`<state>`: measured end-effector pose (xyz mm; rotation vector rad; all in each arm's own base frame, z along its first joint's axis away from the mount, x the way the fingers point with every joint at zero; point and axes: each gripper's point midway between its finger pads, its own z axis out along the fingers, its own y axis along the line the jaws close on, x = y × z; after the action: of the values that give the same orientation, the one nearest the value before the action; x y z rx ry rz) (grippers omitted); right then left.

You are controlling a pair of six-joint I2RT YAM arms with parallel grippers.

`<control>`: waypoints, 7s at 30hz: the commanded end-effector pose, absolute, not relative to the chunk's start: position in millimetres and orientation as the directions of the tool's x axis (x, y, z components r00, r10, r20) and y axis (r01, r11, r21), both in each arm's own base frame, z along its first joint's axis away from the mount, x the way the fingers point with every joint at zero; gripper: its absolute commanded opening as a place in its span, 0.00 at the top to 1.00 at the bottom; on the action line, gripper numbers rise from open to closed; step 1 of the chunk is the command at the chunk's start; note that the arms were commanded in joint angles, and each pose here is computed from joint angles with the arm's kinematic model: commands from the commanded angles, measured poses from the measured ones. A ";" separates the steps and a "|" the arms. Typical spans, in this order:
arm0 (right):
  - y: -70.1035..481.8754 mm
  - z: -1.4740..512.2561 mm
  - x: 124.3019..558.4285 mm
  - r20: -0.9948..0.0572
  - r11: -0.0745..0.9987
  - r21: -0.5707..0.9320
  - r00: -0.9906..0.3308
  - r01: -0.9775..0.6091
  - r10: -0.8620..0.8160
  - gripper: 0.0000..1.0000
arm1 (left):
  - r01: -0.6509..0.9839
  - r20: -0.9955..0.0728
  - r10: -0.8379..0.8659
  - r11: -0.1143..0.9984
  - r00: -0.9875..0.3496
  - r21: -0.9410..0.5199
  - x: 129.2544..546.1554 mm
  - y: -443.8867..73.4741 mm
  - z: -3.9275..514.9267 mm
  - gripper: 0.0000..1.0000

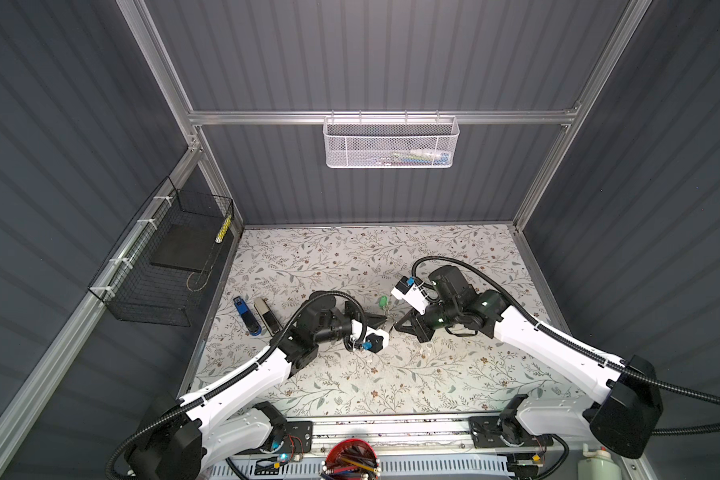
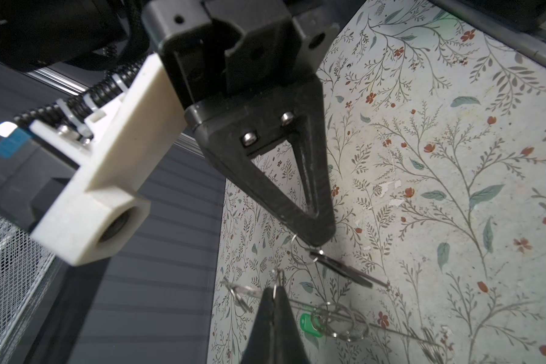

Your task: Put the keys on the keyring

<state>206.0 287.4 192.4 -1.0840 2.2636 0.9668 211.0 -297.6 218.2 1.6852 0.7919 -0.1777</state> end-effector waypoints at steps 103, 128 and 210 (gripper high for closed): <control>294.0 224.1 196.3 -0.634 0.150 -0.481 0.225 -0.864 -0.740 1.00 | 0.925 -0.876 0.314 -0.226 0.365 0.305 185.5 -313.2 215.0 1.00; 298.5 236.7 188.3 -0.668 0.147 -0.502 0.274 -0.852 -0.692 1.00 | 0.938 -0.888 0.319 -0.214 0.331 0.273 186.6 -314.6 212.2 1.00; 289.0 225.3 188.1 -0.587 0.138 -0.630 0.352 -0.764 -0.729 1.00 | 0.955 -0.947 0.251 -0.263 0.202 0.134 182.6 -309.8 222.3 1.00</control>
<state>188.6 284.1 204.7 -1.6367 1.4262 0.0239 180.3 -307.7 212.5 1.6823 1.1752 -1.1043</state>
